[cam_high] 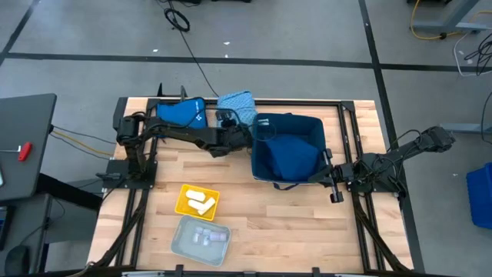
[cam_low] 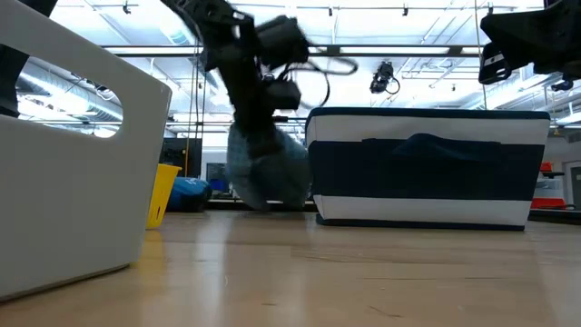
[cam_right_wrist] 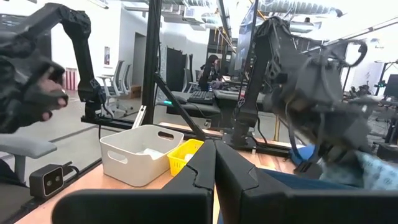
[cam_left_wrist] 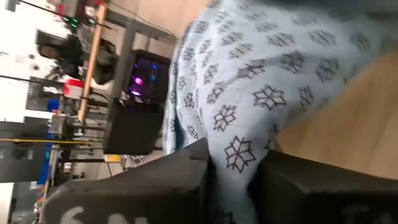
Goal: Pick & place medical supplies in basket/bin
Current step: Put the light blue patient gown into the blue bin
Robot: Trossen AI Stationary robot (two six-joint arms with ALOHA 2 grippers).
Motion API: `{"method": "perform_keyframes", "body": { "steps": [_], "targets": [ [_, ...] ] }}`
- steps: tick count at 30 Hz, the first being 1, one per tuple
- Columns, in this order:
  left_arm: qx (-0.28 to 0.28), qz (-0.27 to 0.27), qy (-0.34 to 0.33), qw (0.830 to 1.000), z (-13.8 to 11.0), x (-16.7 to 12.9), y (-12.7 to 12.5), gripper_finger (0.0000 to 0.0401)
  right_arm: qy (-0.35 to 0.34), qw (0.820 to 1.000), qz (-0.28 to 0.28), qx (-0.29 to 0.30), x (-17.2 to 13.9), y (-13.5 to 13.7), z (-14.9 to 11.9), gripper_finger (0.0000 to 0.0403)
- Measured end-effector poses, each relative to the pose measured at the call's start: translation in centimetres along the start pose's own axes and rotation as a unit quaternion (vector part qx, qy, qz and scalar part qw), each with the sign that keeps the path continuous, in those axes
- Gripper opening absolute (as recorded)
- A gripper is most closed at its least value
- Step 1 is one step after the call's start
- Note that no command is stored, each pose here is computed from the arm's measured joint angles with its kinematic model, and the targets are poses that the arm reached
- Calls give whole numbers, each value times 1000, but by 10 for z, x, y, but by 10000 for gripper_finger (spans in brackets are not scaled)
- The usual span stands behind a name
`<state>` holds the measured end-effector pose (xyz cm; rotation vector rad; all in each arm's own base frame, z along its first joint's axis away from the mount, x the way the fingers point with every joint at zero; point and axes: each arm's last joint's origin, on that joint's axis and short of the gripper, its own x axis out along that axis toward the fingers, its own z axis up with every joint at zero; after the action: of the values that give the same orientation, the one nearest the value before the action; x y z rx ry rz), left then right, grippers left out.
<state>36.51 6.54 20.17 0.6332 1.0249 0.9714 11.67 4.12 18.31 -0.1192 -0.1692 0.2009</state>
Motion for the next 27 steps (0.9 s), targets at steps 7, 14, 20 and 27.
{"method": "perform_keyframes", "body": {
  "steps": [7, 14, 20, 27],
  "targets": [
    [-7, 60, -12, 998, 30, -10, 29, 30, 0, 1000, 0, 0, 0, 0, 0, 9],
    [-13, 84, -35, 996, 61, -25, 61, 30, 0, 1000, 0, 0, 0, 0, 0, 9],
    [-26, 78, -73, 994, 82, -48, 79, 30, 0, 1000, -1, 0, 0, 0, 0, 9],
    [-47, -13, -182, 982, 100, -86, 72, 30, 7, 1000, -12, -2, 0, -1, -1, 9]
  ]
}}
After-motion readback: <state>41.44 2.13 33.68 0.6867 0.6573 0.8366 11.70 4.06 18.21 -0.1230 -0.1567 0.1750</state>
